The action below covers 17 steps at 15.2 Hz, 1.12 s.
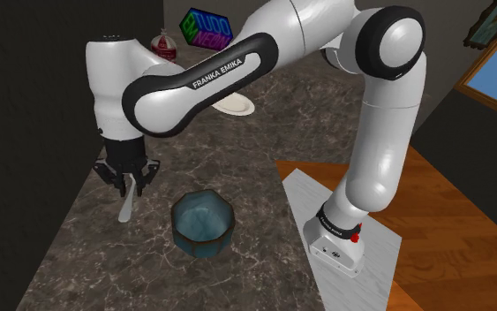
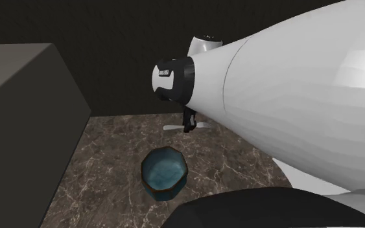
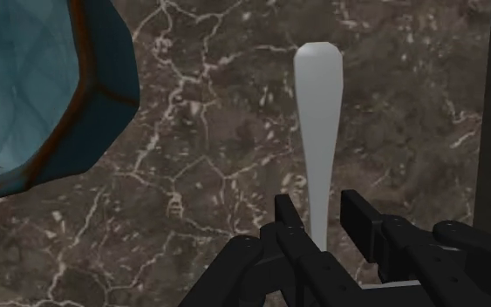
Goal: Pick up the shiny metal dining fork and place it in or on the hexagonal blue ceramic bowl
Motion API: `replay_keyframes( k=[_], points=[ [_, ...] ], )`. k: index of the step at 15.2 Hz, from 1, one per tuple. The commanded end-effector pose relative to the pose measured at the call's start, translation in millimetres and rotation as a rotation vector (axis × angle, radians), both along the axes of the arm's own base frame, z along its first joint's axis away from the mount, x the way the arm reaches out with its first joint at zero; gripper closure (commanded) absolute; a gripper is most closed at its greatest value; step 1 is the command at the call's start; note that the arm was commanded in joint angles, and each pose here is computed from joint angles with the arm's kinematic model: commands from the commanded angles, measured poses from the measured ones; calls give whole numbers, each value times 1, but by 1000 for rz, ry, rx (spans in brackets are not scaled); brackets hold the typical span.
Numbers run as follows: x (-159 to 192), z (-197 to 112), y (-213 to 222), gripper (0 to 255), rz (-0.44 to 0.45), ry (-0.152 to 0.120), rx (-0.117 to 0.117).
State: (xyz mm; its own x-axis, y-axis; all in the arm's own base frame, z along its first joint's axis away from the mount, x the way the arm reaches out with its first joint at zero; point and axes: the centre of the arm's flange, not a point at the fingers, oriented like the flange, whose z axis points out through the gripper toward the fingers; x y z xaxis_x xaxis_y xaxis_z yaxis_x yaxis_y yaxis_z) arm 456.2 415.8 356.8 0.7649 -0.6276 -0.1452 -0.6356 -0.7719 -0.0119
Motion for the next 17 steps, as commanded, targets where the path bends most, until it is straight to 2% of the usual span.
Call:
replay_keyframes(
  k=[1, 17],
  points=[
    [-2, 11, -1, 255, 0, 0, 0],
    [-2, 95, -1, 255, 0, 0, 0]
  ],
)
